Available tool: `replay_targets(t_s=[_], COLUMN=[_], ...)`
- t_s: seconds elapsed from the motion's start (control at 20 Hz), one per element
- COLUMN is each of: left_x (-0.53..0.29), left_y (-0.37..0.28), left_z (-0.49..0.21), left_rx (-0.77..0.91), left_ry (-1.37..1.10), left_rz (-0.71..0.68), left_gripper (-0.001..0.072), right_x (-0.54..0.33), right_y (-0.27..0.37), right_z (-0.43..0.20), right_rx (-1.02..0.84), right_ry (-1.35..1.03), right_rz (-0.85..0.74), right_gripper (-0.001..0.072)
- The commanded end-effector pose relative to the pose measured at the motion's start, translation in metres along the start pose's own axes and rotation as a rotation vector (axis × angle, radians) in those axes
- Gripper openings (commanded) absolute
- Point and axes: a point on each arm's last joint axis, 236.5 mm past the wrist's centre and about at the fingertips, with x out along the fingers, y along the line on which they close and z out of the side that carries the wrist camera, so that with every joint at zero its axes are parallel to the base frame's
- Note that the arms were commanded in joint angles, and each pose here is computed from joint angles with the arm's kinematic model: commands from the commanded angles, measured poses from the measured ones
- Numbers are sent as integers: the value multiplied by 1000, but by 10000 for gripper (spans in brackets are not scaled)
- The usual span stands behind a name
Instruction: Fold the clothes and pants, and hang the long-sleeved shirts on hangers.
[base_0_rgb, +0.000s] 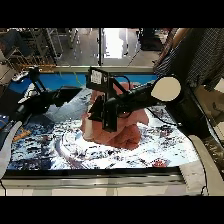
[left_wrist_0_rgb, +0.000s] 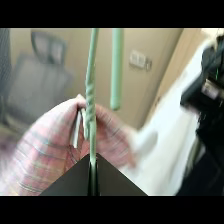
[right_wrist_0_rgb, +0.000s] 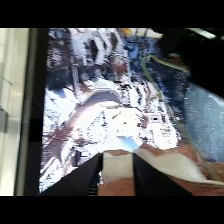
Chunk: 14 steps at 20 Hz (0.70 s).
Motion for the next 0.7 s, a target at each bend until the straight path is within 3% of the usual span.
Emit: replay_targets(t_s=[0.0,0.1,0.25,0.3,0.45,0.65], left_x=[-13,-19,-25,-27,-33,-35], left_y=[0,2,6,9,18,19], left_z=[61,65,69,70,73,74], left_rx=[74,80,90,91,92,95], left_ry=[-253,-260,-266,-267,-271,-273], left_rz=[9,21,40,53,91,96], left_gripper=[6,8,7,7,8,8], right_x=[-21,-57,-122,-132,-120,-64], right_y=[-11,-44,-88,-95,-108,-136], right_z=[14,28,18,4,-32,-76], right_rx=[65,141,578,665,703,722], right_ry=[-34,-86,-184,-172,-70,33], right_rz=[-95,-303,-591,-647,-682,-652], right_gripper=[408,435,434,465,608,614])
